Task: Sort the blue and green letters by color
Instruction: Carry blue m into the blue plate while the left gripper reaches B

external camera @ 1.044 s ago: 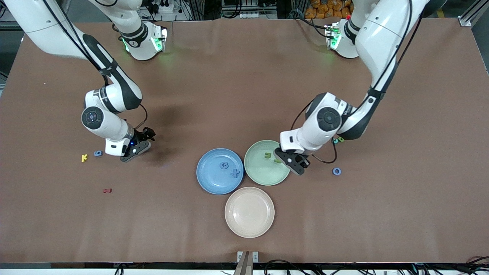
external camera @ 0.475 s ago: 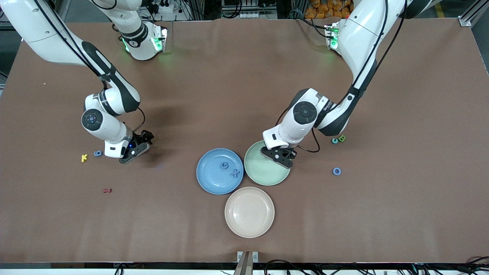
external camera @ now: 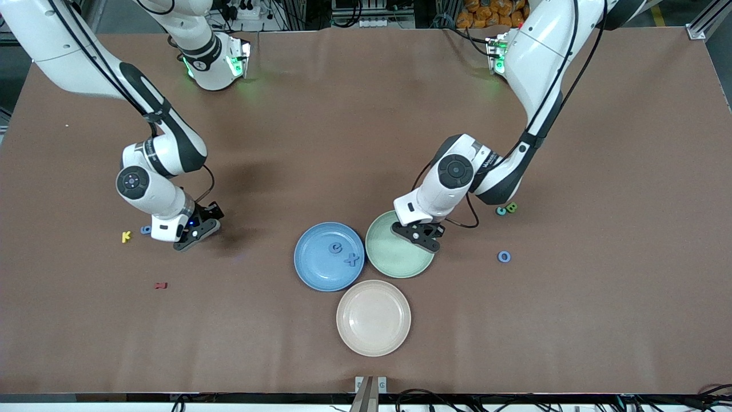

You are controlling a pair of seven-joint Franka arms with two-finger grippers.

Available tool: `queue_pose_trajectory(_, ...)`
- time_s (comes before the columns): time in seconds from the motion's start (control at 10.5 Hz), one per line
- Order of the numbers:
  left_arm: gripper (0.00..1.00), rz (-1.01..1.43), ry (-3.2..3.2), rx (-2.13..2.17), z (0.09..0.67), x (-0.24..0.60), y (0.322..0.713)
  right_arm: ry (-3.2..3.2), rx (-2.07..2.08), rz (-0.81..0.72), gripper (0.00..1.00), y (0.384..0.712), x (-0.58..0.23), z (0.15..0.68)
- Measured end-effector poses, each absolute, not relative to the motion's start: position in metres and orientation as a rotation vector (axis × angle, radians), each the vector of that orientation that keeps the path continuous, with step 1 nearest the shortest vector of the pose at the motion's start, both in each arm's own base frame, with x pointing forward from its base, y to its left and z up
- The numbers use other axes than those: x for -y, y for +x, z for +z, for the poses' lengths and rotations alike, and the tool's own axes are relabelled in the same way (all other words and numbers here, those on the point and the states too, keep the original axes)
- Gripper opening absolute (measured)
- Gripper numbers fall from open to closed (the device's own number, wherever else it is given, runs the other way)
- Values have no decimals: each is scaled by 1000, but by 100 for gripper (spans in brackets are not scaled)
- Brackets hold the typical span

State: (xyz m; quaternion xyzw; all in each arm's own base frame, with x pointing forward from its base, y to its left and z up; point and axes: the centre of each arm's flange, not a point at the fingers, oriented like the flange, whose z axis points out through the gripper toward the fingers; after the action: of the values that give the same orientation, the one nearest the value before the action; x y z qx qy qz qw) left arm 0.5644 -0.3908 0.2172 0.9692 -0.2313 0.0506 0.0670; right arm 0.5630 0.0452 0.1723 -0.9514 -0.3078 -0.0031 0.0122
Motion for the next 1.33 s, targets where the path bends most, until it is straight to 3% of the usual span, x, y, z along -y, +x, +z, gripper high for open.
queue_pose_trajectory(0.09, 27, 138, 2924, 693, 211, 395, 560, -2977, 959, 24, 42, 573, -44, 181)
queue_pose_trajectory(0.28, 31, 129, 2930, 684, 206, 398, 558, -2991, 977, 91, 41, 601, -51, 214)
queue_pose_trajectory(0.47, 59, 131, 2949, 667, 221, 390, 569, -2951, 985, 102, 41, 624, -89, 261)
queue_pose_trajectory(0.76, 98, 99, 3110, 614, 293, 326, 607, -2781, 775, 67, 41, 644, -147, 321)
queue_pose_trajectory(1.04, 100, 53, 3245, 590, 357, 195, 643, -2669, 579, 91, 41, 643, -187, 324)
queue_pose_trajectory(1.33, 100, -84, 3200, 647, 336, 121, 624, -2635, 405, 121, 41, 639, -260, 339)
